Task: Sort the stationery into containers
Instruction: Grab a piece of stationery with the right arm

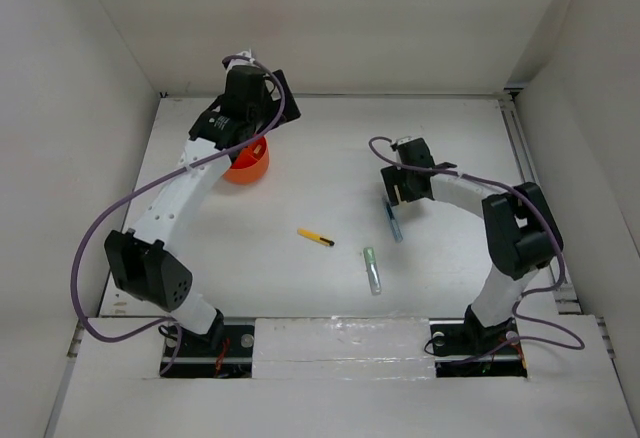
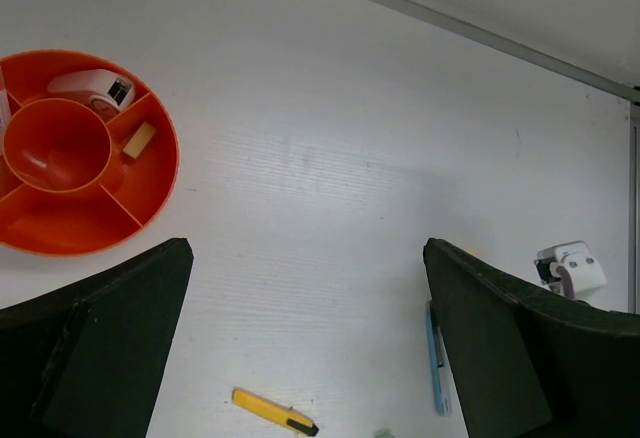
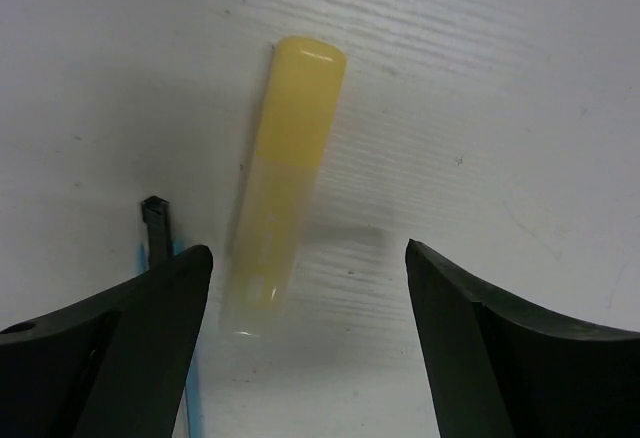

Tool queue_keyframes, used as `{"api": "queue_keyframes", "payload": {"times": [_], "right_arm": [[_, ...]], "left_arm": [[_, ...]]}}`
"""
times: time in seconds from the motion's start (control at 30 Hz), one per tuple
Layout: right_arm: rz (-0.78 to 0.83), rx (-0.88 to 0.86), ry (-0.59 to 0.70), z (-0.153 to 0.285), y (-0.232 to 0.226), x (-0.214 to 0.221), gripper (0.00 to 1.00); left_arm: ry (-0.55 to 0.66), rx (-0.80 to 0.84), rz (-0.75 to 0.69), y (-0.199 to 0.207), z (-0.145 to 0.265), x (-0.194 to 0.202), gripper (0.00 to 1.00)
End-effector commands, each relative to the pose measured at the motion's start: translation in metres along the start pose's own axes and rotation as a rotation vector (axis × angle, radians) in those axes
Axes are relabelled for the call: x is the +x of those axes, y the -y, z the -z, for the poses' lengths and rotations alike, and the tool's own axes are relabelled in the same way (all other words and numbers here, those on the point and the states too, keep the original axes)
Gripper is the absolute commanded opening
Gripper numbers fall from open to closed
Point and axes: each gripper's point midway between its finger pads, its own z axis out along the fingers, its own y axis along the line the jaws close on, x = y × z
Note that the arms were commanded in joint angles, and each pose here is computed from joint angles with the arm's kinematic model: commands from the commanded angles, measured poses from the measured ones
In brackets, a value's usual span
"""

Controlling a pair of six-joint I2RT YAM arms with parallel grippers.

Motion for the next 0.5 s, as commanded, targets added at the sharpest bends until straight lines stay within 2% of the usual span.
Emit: {"api": "queue_keyframes", "payload": {"times": [0.0,0.17,0.27,0.3,0.33,0.4,0.43,0.47], "right_arm": [[-0.032,-0.018,0.001,-0.009,-0.003,0.002,0.8],[-0.038,-0.036,-0.043,-0.02,-0.009,0.017,0.71],[-0.037,-0.057,-0.053,-0.022,-0.013,0.02,0.58],[-0.036,-0.068,-0.064,-0.025,-0.015,0.023,0.49],[-0.035,-0.078,-0.073,-0.027,-0.017,0.026,0.29],[-0.045,-0.09,-0.075,-0.027,-0.016,0.026,0.07],[-0.052,-0.085,-0.076,-0.028,-0.013,0.026,0.0],[-0.052,-0.085,-0.076,-0.028,-0.013,0.026,0.0]], "left_arm": [[0.087,0.046,0.039,0.008,0.028,-0.028,1.0],[0.081,0.068,0.039,0.012,0.026,-0.026,1.0],[0.076,0.076,0.039,0.013,0.027,-0.025,1.0],[0.076,0.076,0.039,0.013,0.027,-0.025,1.0],[0.076,0.076,0.03,0.013,0.027,-0.025,1.0],[0.076,0.076,0.03,0.013,0.027,-0.025,1.0],[0.064,0.093,0.028,0.016,0.027,-0.023,1.0],[0.057,0.101,0.028,0.017,0.025,-0.02,1.0]]}}
